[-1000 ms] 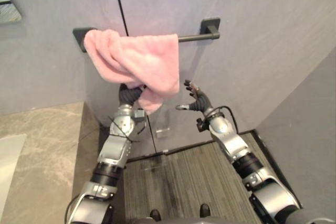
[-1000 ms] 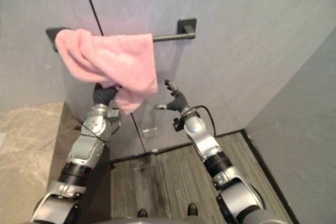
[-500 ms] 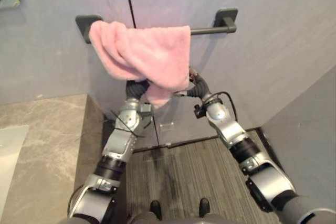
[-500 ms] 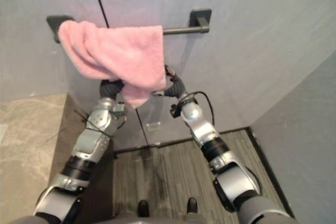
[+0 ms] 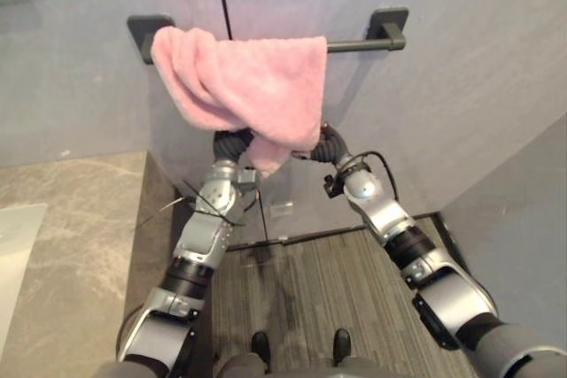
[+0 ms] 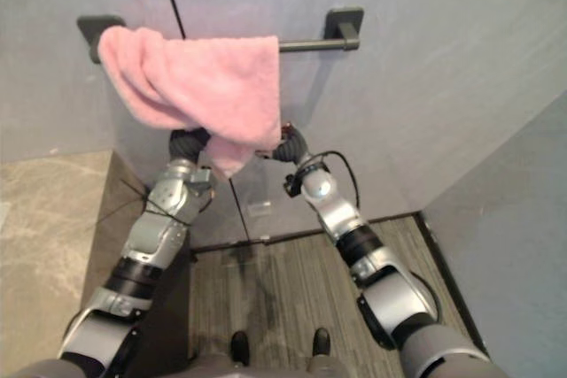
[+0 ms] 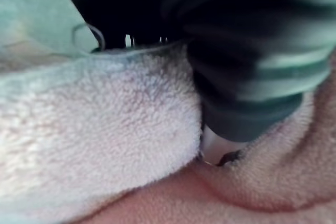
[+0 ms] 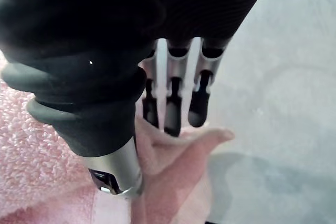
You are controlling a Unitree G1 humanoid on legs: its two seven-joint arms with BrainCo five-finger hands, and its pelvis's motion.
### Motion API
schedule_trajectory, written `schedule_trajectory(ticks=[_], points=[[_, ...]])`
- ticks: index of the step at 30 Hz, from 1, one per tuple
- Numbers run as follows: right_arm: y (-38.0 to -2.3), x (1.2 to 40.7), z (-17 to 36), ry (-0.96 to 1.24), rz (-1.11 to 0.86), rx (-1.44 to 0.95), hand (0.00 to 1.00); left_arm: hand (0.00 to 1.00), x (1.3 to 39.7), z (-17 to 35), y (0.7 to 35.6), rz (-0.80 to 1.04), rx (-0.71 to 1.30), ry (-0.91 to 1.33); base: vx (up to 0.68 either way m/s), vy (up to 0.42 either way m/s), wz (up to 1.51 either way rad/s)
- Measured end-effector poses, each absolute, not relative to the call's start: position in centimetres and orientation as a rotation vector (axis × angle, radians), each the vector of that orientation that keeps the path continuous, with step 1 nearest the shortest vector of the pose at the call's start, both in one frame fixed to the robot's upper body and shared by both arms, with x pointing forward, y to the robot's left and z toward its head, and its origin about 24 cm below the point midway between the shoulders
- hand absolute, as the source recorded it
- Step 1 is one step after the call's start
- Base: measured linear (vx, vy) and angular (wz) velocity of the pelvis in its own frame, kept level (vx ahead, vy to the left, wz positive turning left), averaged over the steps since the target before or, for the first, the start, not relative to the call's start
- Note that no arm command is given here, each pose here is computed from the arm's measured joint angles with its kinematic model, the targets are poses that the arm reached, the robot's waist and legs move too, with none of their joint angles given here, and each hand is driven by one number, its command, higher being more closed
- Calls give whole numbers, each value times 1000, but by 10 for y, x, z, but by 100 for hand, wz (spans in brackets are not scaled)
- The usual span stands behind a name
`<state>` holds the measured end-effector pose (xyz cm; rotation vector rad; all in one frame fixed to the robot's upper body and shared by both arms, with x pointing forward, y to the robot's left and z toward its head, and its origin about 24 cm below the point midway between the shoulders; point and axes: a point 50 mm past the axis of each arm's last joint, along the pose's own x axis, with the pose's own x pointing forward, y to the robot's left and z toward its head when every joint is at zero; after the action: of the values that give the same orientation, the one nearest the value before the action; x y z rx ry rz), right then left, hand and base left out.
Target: Organize washtable
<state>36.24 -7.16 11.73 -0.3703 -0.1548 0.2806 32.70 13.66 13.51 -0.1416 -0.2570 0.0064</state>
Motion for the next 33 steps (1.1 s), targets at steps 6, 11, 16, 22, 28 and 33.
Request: schedule_trajectory(ticks=[6, 11, 16, 22, 28, 33], points=[[-70, 362, 116, -146, 290, -352, 100, 100, 327, 134, 136, -10, -155, -247, -20, -17, 6], [-71, 362, 115, -142, 291, -354, 100, 100, 329, 129, 137, -2, -149, -227, -35, -19, -1], [-76, 364, 110, -115, 284, -360, 100, 100, 329, 129, 138, -2, -149, -226, -27, -14, -1], [-85, 367, 114, -117, 252, -335, 100, 100, 329, 129, 139, -3, -150, -226, 0, 0, 0], [-93, 368, 115, -113, 222, -310, 100, 100, 330, 125, 139, -12, -144, -208, 0, 0, 0], [-99, 367, 110, -96, 202, -289, 100, 100, 331, 120, 140, -24, -136, -182, 0, 0, 0]])
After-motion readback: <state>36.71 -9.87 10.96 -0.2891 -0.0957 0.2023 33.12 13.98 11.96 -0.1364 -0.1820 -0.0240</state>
